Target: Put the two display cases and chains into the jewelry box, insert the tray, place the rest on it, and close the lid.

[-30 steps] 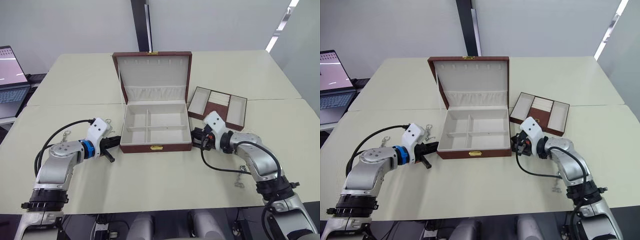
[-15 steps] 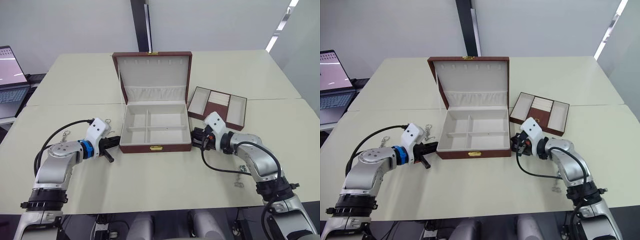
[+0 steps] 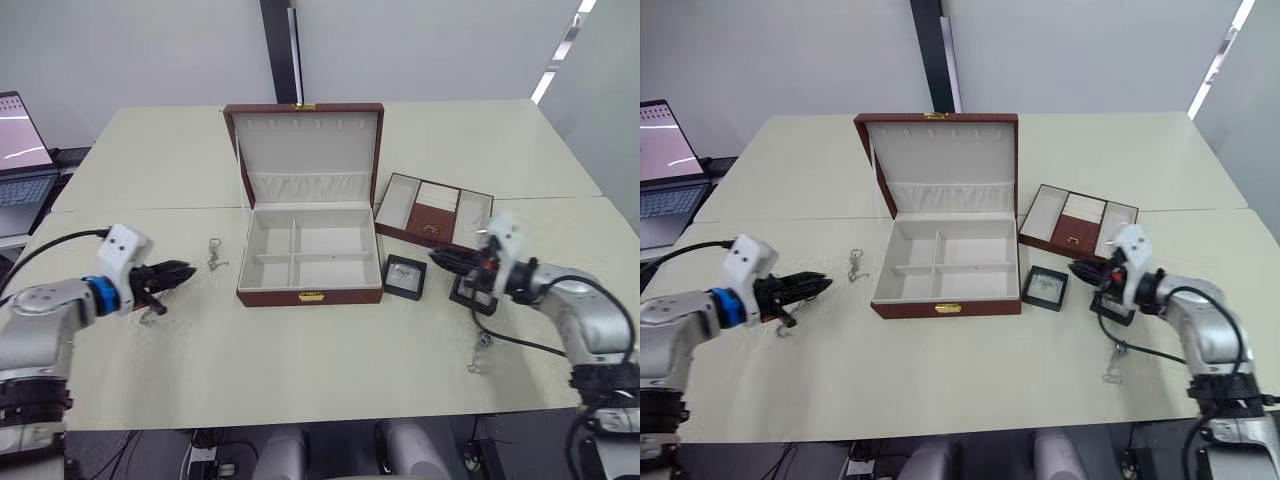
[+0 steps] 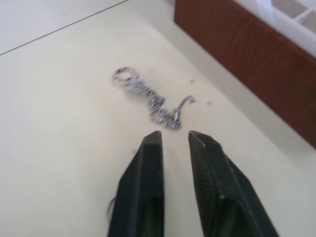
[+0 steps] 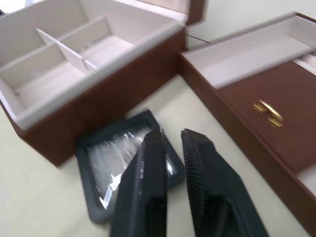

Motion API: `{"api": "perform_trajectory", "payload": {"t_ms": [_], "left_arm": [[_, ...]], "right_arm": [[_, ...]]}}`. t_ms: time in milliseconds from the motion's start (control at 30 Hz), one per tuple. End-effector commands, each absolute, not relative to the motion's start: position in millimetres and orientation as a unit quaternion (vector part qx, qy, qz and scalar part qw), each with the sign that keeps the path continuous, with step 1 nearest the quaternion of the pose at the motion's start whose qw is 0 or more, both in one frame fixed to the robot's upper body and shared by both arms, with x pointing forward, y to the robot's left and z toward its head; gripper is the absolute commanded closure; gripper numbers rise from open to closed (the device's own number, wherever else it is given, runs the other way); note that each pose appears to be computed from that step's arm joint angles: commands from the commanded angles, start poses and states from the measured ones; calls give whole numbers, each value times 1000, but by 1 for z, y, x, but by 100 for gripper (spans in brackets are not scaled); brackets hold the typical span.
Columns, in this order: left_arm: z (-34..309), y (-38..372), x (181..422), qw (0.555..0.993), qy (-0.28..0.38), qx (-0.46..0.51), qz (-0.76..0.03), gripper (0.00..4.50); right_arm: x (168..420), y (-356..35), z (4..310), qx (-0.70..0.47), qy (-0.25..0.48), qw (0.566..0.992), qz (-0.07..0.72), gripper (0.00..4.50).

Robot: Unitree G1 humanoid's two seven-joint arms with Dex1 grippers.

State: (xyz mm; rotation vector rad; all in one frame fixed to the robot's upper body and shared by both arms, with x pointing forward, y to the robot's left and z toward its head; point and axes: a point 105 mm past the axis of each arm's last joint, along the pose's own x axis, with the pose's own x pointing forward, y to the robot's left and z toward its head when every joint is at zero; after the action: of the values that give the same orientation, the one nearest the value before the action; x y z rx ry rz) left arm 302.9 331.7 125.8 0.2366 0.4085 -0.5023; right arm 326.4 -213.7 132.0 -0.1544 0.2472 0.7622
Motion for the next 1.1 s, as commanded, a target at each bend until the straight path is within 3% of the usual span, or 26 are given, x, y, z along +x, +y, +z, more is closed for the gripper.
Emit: {"api": "perform_trajectory", "payload": {"t_ms": [33, 300, 600, 1100], "left_arm": [[136, 361, 293, 951, 195, 124, -207, 243], [133, 417, 263, 967, 199, 121, -105, 1], [124, 441, 241, 971, 200, 120, -45, 1], [127, 444, 244, 973, 194, 121, -41, 1]], "right_arm": [[320, -248, 143, -103, 107, 924, 352, 256], [302, -316, 135, -122, 141, 938, 291, 2], [295, -338, 123, -114, 147, 946, 264, 2], [296, -344, 124, -122, 149, 946, 261, 2]]}}
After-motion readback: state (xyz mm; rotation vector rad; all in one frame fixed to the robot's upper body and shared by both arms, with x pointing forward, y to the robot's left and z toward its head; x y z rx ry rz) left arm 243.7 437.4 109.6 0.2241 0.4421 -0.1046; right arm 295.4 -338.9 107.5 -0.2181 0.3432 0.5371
